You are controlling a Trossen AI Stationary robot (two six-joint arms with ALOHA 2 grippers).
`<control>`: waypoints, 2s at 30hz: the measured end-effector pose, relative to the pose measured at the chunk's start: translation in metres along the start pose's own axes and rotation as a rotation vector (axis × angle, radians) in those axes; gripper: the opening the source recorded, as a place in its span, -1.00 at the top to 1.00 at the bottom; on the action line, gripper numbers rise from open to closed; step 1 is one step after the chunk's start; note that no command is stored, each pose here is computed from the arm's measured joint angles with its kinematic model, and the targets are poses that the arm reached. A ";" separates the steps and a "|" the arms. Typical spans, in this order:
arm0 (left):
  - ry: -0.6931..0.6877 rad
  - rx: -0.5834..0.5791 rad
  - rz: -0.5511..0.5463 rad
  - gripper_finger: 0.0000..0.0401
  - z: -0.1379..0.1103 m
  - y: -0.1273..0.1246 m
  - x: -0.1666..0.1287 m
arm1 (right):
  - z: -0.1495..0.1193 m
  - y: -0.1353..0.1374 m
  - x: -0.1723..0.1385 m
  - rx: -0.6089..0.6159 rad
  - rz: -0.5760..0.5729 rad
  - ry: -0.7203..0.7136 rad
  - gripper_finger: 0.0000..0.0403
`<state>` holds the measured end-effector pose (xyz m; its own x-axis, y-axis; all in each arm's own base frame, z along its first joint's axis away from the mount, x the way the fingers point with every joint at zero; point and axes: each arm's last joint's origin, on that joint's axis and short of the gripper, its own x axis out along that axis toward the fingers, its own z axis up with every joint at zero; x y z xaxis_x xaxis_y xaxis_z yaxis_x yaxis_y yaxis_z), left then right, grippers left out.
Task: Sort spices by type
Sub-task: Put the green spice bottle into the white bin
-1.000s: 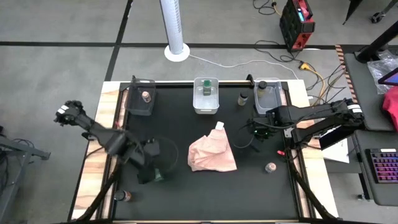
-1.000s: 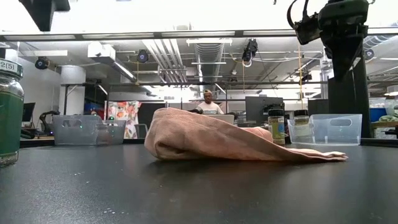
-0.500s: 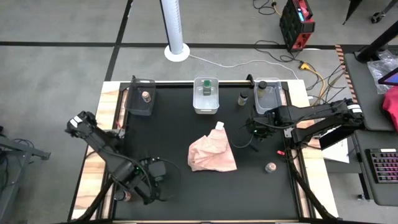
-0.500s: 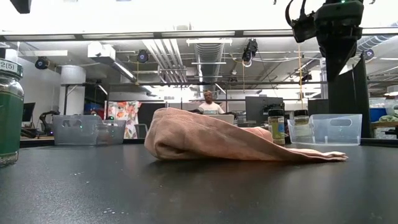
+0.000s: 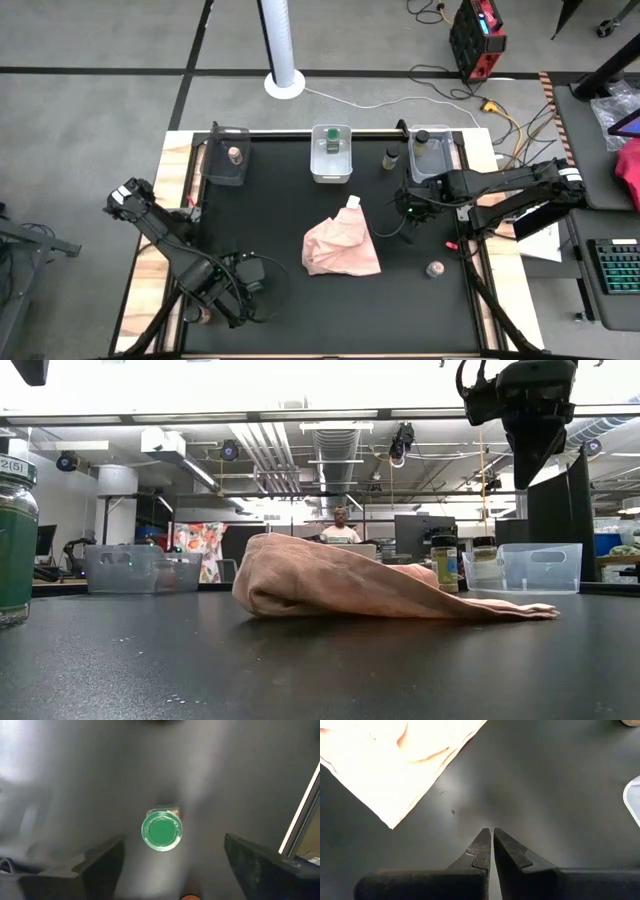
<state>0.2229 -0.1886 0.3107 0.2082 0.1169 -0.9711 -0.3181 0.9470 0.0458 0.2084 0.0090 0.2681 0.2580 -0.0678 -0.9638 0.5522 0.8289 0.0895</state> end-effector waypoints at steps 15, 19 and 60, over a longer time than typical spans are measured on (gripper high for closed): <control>-0.016 -0.078 -0.108 -0.95 -0.001 -0.013 0.000 | 0.000 0.000 0.003 0.003 0.003 -0.004 0.94; -0.012 -0.074 -0.093 -0.95 -0.001 -0.012 0.000 | 0.003 0.002 0.003 0.007 0.027 -0.036 0.94; -0.126 -0.135 -0.148 -0.87 -0.048 0.035 0.086 | 0.006 0.003 0.004 0.020 0.007 -0.098 0.94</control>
<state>0.1850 -0.1598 0.2179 0.3732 0.0247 -0.9274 -0.3950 0.9088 -0.1347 0.2161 0.0078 0.2664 0.3373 -0.1168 -0.9341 0.5654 0.8185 0.1018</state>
